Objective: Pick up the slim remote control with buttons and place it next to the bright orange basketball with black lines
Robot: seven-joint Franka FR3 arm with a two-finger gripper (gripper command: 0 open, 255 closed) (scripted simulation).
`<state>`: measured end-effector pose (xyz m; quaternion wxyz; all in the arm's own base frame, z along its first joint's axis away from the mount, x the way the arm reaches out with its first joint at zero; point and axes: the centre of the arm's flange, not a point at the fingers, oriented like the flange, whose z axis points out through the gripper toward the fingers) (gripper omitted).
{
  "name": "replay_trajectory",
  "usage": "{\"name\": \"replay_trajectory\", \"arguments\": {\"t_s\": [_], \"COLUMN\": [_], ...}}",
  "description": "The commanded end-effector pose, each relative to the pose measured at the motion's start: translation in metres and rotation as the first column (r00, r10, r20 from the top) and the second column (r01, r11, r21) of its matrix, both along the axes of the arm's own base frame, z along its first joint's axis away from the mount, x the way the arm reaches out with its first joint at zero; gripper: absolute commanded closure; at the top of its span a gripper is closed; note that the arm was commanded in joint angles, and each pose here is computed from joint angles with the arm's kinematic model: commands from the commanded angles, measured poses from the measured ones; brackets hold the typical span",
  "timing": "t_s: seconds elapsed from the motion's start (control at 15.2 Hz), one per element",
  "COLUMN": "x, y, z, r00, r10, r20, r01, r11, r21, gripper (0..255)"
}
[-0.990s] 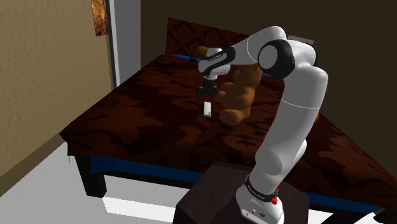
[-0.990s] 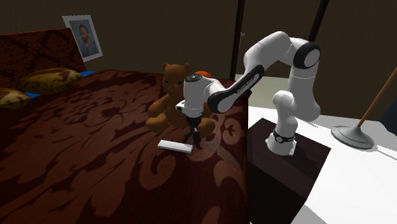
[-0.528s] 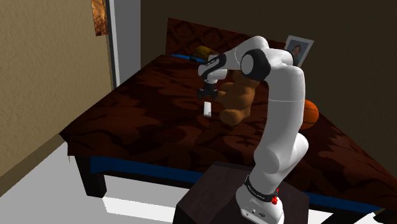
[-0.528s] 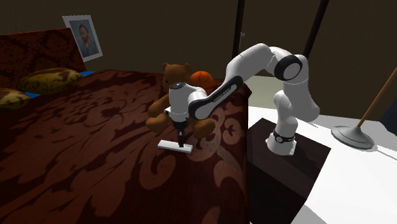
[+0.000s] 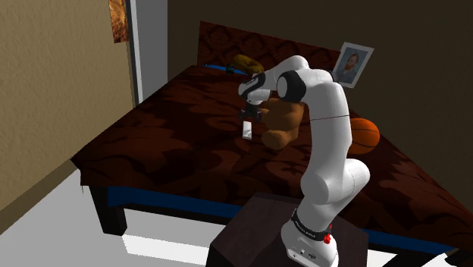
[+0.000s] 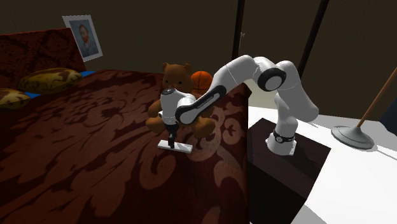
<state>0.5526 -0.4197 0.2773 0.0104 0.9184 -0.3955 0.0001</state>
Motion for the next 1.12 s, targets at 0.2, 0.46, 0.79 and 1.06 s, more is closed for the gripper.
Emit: {"name": "replay_trajectory", "arguments": {"t_s": [0.2,0.46,0.79,1.06], "x": [0.000,0.000,0.000,0.000], "y": [-0.001,-0.001,-0.001,-0.001], "z": [-0.027,-0.030,-0.030,-0.030], "r00": [1.000,1.000,1.000,1.000], "r10": [-0.002,-0.002,-0.002,-0.002], "r20": [0.001,0.001,0.001,0.001], "r01": [0.002,0.002,0.002,0.002], "r11": [1.000,1.000,1.000,1.000], "r21": [0.000,0.000,0.000,0.000], "gripper": [0,0,255,255]}}
